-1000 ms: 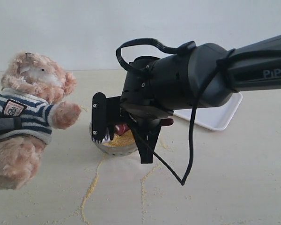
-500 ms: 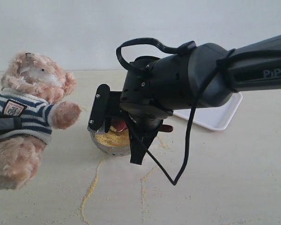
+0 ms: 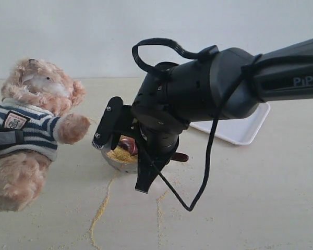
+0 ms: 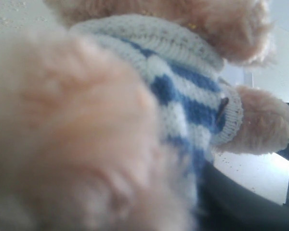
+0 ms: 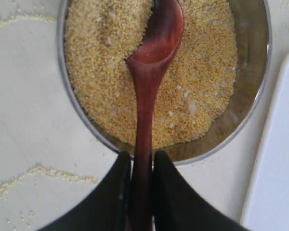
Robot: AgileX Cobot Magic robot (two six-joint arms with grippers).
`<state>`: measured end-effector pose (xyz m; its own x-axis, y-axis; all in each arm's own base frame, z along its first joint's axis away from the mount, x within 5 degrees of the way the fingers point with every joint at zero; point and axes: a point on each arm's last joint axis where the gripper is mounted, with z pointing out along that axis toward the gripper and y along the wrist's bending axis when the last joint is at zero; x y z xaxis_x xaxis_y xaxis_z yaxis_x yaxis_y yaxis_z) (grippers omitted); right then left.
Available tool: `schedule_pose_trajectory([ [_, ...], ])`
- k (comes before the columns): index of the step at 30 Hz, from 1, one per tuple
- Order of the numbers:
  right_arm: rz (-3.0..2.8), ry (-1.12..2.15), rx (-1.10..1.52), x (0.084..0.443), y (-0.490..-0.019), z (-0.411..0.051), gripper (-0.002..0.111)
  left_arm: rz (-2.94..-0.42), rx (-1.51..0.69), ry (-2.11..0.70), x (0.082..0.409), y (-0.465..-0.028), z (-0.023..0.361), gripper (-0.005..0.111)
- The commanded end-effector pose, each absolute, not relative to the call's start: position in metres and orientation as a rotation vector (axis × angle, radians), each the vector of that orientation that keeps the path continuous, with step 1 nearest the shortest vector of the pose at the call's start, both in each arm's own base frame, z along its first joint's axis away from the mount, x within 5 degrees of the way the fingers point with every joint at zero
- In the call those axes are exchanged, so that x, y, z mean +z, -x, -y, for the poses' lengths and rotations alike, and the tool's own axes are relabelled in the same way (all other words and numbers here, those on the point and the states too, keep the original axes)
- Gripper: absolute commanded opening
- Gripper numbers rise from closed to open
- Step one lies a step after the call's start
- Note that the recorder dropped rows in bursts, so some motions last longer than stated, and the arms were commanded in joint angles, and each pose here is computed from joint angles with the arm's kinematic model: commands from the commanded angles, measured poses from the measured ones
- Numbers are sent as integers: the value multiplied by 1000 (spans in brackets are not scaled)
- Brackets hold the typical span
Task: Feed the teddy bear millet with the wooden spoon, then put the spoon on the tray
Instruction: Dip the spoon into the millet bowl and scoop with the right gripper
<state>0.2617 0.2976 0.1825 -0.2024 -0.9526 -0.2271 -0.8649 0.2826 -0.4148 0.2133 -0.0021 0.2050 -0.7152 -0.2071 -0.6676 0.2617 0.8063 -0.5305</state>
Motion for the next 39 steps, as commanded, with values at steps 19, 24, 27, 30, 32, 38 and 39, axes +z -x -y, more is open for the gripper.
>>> schedule_pose_trajectory([
  [19,-2166,1518,-387,210,-271,-295,0,-2237,-789,-39,204,-213,1,5],
  [24,-2183,1518,-404,209,-271,-293,0,-2237,-791,-36,204,-213,1,5],
  [27,-2191,1519,-413,209,-270,-292,0,-2237,-791,-36,204,-213,1,5],
  [30,-2203,1514,-421,209,-270,-291,0,-2239,-783,-33,204,-213,1,5],
  [32,-2239,1462,-411,210,-270,-291,0,-2245,-760,-21,203,-213,-1,5],
  [38,-2315,1394,-358,215,-268,-293,0,-2286,-784,47,198,-210,0,5],
  [39,-2318,1387,-346,218,-267,-292,0,-2301,-799,57,198,-209,0,5],
])
